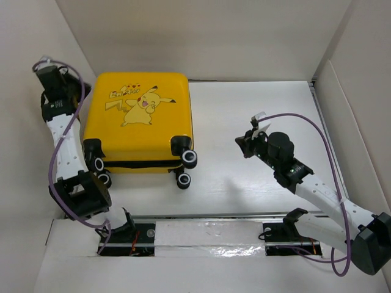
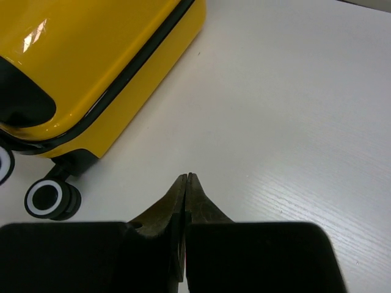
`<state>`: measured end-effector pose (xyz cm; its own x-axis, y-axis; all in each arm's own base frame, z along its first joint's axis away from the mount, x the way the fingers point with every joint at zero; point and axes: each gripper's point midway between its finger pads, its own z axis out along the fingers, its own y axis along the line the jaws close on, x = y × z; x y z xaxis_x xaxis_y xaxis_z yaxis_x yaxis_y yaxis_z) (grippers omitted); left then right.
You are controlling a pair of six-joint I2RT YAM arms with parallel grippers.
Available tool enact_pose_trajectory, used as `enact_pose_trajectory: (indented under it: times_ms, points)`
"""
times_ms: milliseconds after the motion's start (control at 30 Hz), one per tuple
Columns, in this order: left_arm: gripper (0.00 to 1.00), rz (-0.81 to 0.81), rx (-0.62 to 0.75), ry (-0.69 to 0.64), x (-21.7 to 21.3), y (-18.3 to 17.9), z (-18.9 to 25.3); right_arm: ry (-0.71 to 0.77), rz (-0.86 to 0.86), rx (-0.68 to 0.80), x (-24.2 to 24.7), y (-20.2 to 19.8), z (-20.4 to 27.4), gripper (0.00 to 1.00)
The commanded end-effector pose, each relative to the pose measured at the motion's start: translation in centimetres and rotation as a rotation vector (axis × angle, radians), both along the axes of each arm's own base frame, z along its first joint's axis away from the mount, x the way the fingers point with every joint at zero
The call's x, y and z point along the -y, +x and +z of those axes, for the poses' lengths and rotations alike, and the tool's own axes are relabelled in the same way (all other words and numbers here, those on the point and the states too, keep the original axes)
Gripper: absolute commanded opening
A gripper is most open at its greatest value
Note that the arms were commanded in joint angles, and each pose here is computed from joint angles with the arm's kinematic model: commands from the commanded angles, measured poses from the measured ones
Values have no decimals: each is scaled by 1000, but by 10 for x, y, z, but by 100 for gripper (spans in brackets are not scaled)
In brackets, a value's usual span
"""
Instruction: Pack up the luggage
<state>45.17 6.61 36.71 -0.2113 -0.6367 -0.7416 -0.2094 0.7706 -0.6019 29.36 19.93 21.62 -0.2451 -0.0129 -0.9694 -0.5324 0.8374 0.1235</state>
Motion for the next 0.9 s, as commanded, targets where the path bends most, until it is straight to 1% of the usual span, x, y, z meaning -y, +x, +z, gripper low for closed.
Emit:
enact_pose_trajectory:
  times_ms: [0, 33, 133, 200, 233, 300, 333, 433, 467, 533, 633, 733, 767, 867]
  points:
    - [3, 256, -77, -8, -70, -23, -40, 43, 43, 57, -12, 1, 16, 0]
    - [3, 287, -88, 8, -81, -27, -44, 40, 48, 52, -13, 1, 14, 0]
    - [4, 512, -175, 159, -132, -43, -58, 34, 71, 50, -18, -1, 14, 0]
    - [5, 562, -226, 233, -147, -47, -65, 30, 79, 46, -21, -2, 13, 0]
    - [5, 614, -278, 269, -161, -50, -77, 26, 79, 45, -21, -2, 13, 0]
    - [5, 623, -359, 315, -170, -51, -96, 22, 73, 44, -20, -1, 12, 0]
    - [5, 629, -419, 332, -176, -48, -115, 24, 70, 48, -19, -1, 14, 0]
    - [4, 571, -512, 387, -166, -37, -149, 27, 61, 57, -17, -1, 16, 0]
    - [4, 565, -566, 400, -166, -34, -170, 27, 57, 57, -17, -1, 16, 0]
    - [3, 532, -637, 382, -160, -27, -203, 27, 37, 59, -13, 0, 16, 0]
    - [4, 484, -704, 381, -151, -18, -235, 26, 15, 61, -10, 1, 15, 0]
    - [4, 452, -738, 362, -143, -13, -251, 21, -59, 75, 3, 5, 18, 0]
    - [4, 423, -741, 327, -136, -9, -260, 13, -74, 69, 7, 5, 17, 0]
    - [3, 328, -707, 305, -98, 4, -269, 20, -139, 69, 21, 6, 20, 0]
